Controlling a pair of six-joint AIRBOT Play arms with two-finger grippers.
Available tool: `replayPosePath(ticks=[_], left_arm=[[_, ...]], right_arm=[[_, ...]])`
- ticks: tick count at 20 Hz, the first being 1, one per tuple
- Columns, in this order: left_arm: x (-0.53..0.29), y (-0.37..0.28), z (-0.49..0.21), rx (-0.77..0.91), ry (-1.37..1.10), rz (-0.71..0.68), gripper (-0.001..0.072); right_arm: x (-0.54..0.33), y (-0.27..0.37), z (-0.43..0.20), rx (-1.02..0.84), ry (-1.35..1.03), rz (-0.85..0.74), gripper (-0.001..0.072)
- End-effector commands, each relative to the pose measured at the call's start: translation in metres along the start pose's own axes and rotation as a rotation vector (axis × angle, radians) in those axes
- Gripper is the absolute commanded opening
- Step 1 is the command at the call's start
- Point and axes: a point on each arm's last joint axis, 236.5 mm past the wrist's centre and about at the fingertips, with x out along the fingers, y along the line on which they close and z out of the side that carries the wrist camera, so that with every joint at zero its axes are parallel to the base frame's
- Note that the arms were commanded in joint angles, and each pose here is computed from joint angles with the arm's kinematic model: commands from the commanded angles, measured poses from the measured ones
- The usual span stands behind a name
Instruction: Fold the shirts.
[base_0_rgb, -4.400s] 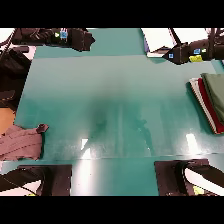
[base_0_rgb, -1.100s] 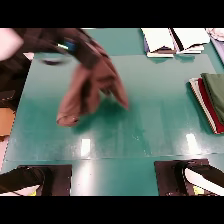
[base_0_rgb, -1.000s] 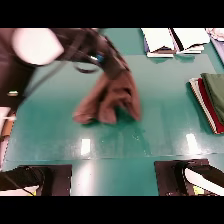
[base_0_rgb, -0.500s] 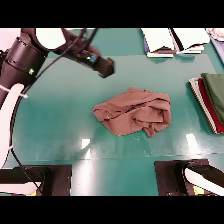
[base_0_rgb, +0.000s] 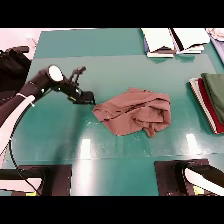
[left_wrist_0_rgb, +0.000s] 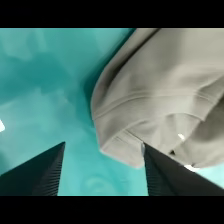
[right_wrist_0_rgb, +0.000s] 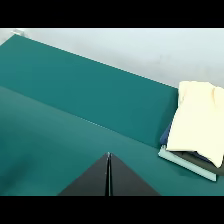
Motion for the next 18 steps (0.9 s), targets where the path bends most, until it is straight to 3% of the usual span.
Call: replayPosePath(ticks=[1,6,7,9,12,18], left_arm=[[0.033,0.0,-0.014,-0.117,-0.026,-0.105,0.0571],[0.042,-0.028,-0.003,-0.1,-0.087,-0.169,0.0569],[0.041,-0.03,0.0,-0.099,-0.098,-0.172,0.0476],[0.028,-0.033,0.012,-0.09,-0.119,-0.184,0.0023],[-0.016,-0.04,0.046,-0.048,-0.174,-0.22,0.0025],[-0.106,-0.053,0.107,0.113,-0.348,-0.182,0.0025]], right_arm=[[0.0,0.001,0.0,0.0,0.0,0.002,0.0017],[0.0,0.001,-0.001,0.001,0.005,0.003,0.0017],[0.0,0.001,-0.004,0.001,0.015,0.005,0.0017],[0.001,0.0,-0.018,0.006,0.07,0.008,0.0017],[0.007,-0.019,-0.074,0.071,0.238,-0.016,0.0017],[0.016,-0.077,-0.282,0.397,0.649,-0.14,0.0022]])
